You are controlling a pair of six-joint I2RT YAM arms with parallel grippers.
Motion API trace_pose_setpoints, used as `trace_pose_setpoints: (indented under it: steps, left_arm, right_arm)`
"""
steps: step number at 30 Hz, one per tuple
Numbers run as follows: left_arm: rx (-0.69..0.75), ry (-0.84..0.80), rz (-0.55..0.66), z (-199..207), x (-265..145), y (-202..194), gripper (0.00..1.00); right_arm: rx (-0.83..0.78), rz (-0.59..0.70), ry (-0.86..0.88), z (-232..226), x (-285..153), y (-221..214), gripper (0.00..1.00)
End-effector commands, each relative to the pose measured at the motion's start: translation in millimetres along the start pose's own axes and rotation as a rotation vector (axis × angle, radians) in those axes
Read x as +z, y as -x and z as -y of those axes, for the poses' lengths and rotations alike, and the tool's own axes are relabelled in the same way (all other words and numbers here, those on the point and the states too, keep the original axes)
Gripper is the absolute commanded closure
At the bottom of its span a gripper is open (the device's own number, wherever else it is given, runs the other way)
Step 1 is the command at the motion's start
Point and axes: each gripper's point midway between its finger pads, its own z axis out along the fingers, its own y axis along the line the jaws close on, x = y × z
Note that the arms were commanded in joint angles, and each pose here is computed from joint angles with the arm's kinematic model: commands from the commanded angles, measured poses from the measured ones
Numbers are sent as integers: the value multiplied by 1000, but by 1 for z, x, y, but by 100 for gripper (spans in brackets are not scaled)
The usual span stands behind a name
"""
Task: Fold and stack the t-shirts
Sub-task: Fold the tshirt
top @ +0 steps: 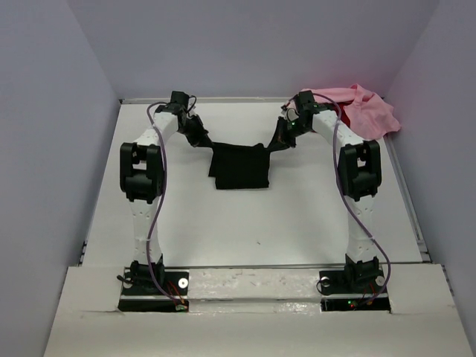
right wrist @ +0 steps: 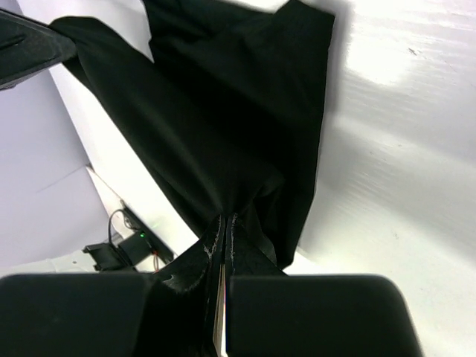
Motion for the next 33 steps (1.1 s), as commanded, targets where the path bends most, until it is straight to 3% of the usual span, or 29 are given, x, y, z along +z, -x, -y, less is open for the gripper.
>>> trace_pose_setpoints:
  steps: [1, 7, 15, 22, 33]
  left_arm:
    - [64, -29, 4, 14, -27, 9, 100]
    - [61, -90, 6, 23, -42, -1, 100]
    - [52, -152, -28, 36, -66, -47, 100]
    - [92, -243, 18, 78, -114, -77, 100]
    - [127, -316, 20, 120, -150, -117, 100]
  right_arm:
    - [-35, 79, 50, -28, -28, 17, 100]
    - [-32, 85, 99, -44, -43, 16, 100]
    - [-60, 92, 159, -69, -71, -5, 100]
    - [-91, 92, 245, -96, -99, -30, 100]
    - [-115, 123, 237, -92, -115, -67, 100]
